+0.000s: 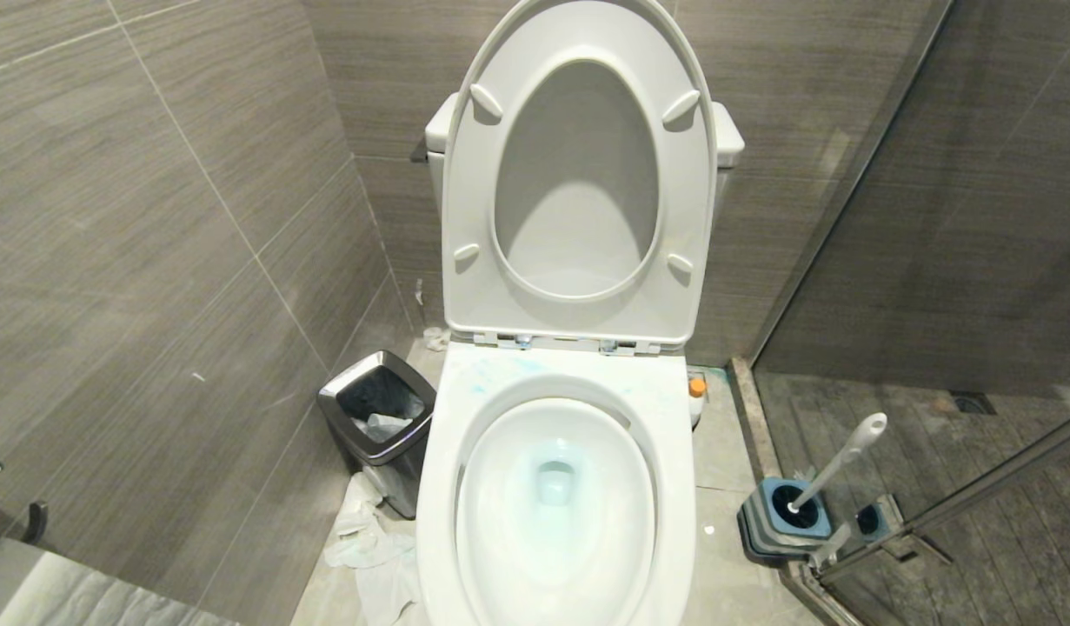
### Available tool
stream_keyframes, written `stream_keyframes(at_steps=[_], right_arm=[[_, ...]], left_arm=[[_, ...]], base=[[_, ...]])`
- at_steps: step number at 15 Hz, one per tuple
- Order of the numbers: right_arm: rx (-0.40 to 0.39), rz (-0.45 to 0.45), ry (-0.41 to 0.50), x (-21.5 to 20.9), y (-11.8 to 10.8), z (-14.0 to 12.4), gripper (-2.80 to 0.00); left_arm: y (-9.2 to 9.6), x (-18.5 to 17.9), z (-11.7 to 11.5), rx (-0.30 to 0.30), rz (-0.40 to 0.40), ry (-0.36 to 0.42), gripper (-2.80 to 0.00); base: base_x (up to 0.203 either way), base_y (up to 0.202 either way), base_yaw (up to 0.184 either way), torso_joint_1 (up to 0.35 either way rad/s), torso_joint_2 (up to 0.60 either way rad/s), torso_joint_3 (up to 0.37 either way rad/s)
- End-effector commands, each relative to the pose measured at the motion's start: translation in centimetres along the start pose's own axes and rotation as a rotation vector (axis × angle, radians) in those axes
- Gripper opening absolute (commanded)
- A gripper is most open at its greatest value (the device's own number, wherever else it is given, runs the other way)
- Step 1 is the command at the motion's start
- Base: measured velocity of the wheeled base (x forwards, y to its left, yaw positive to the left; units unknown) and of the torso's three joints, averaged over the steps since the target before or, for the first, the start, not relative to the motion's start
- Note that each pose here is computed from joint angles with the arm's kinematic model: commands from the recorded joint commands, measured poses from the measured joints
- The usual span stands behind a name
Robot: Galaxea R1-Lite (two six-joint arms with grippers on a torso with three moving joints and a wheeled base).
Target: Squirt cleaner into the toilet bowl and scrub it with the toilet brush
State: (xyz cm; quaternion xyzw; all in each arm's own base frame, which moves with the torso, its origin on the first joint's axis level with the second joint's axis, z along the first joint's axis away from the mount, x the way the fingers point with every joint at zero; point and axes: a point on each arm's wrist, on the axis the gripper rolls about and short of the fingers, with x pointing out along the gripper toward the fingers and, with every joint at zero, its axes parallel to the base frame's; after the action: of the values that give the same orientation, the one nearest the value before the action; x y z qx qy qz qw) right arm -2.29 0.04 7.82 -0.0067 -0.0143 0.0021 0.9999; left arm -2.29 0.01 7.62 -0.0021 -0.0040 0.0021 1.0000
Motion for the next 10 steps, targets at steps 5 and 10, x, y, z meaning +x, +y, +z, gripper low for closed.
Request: stream_keyframes(at_steps=[5, 10], right_arm=[[-0.001, 0.0, 0.01, 0.07, 0.0, -0.3, 0.0], [-0.001, 0.0, 0.01, 0.07, 0.0, -0.3, 0.0]], left_arm=[[0.0, 0.05, -0.17, 0.0, 0.0, 0.007, -2.8], [0.0, 0.05, -0.16, 0.0, 0.0, 0.007, -2.8]], base=[[0.0, 0.0, 0.0, 0.0, 0.0, 0.0], [0.0, 0.0, 0.0, 0.0, 0.0, 0.0]])
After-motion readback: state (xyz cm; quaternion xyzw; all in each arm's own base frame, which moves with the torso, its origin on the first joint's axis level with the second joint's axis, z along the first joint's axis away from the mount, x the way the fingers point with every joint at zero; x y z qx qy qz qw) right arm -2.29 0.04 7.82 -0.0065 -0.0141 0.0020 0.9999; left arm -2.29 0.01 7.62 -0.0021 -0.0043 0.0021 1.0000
